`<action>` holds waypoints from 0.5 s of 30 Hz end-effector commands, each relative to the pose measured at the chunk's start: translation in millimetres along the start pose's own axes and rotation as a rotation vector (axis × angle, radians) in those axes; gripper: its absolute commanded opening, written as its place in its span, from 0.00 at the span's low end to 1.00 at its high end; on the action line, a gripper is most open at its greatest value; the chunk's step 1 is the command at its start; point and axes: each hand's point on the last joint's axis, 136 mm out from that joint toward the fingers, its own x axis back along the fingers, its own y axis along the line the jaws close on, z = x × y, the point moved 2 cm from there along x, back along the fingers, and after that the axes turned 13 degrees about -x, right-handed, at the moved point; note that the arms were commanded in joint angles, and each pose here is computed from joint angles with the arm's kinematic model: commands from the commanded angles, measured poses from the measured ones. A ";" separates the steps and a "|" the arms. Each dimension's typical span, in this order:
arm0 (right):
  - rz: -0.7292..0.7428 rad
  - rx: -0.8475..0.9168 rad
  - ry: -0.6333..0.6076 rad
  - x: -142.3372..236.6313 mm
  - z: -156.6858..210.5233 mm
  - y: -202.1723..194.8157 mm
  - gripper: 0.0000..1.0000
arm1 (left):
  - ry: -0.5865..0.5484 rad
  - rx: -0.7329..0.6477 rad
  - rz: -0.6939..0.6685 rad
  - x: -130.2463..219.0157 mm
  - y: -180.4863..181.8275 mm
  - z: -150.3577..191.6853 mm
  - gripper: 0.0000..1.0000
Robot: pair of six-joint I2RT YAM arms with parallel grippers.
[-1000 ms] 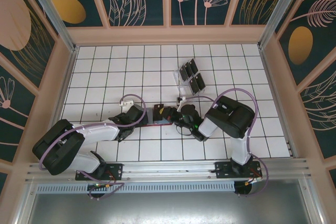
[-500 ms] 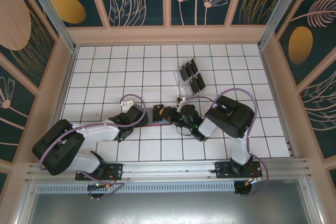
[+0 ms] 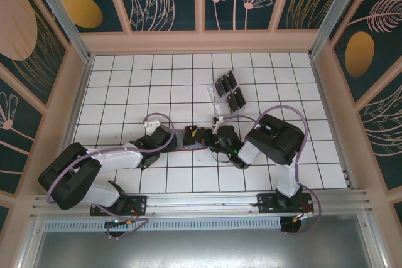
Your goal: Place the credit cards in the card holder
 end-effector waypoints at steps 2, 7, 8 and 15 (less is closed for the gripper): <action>0.010 -0.011 -0.022 1.7 -5.9 -6.6 0.00 | 0.066 -0.025 -0.023 -1.6 9.8 19.4 0.99; 0.012 -0.010 -0.007 -1.3 -3.6 -6.9 0.00 | 0.066 -0.024 -0.023 -1.5 10.2 20.0 0.99; 0.012 -0.009 -0.004 -2.1 -3.4 -6.3 0.00 | 0.065 -0.023 -0.021 -1.3 9.9 19.5 0.98; 0.012 -0.001 0.028 -8.8 1.9 -4.3 0.00 | 0.066 -0.021 -0.021 -1.7 10.1 20.2 0.99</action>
